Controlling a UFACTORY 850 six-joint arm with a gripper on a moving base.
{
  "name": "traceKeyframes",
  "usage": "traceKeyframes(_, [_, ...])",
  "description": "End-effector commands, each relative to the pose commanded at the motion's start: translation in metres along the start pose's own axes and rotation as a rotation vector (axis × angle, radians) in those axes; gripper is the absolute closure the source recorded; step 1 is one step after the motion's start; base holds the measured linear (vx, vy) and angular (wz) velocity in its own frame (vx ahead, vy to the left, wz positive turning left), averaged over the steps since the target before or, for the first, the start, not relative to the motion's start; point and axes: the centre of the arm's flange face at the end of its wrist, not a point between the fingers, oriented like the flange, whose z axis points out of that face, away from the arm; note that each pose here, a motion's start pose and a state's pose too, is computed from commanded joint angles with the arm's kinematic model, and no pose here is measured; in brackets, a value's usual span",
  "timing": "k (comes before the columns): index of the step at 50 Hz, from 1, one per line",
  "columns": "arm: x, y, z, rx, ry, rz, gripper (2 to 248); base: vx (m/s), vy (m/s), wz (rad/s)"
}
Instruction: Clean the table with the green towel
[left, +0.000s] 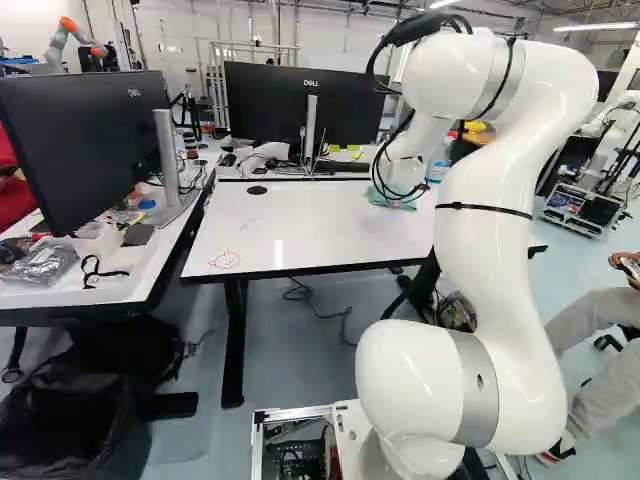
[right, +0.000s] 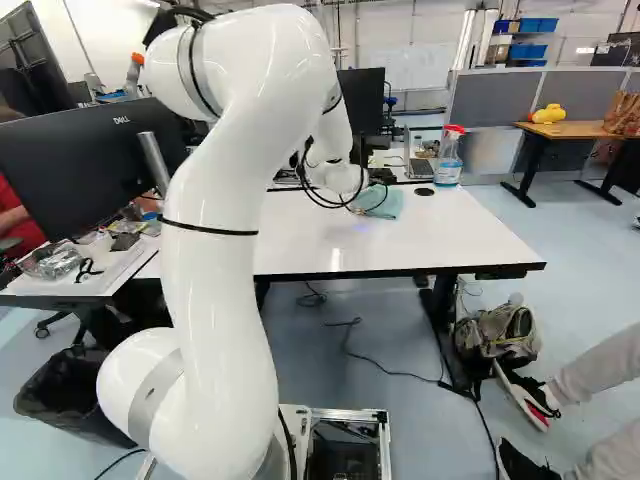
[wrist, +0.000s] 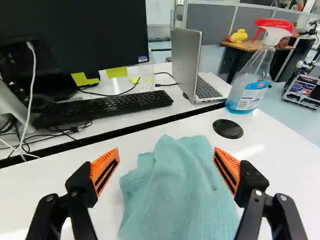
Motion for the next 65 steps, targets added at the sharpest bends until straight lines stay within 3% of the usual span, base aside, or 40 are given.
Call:
traceKeyframes(19, [-0.006, 0.018, 0.029, -0.023, -0.120, 0.011, 3, 0.000, 0.000, 0.000])
traceKeyframes(34, [-0.014, 0.027, 0.036, -0.034, -0.222, 0.019, 3, 0.000, 0.000, 0.000])
traceKeyframes(49, [-0.014, 0.028, 0.036, -0.036, -0.219, 0.019, 3, 0.000, 0.000, 0.000])
traceKeyframes(50, [-0.014, 0.028, 0.036, -0.036, -0.219, 0.019, 17, 0.000, 0.000, 0.000])
traceKeyframes(54, [-0.014, 0.028, 0.036, -0.036, -0.219, 0.019, 17, 0.000, 0.000, 0.000])
traceKeyframes(55, [-0.014, 0.028, 0.036, -0.036, -0.219, 0.019, 55, 0.000, 0.000, 0.000])
traceKeyframes(60, [-0.014, 0.028, 0.036, -0.036, -0.219, 0.019, 55, 0.000, 0.000, 0.000])
traceKeyframes(61, [-0.014, 0.028, 0.036, -0.036, -0.219, 0.019, 94, 0.000, 0.000, 0.000])
traceKeyframes(65, [-0.014, 0.028, 0.036, -0.036, -0.219, 0.019, 94, 0.000, 0.000, 0.000])
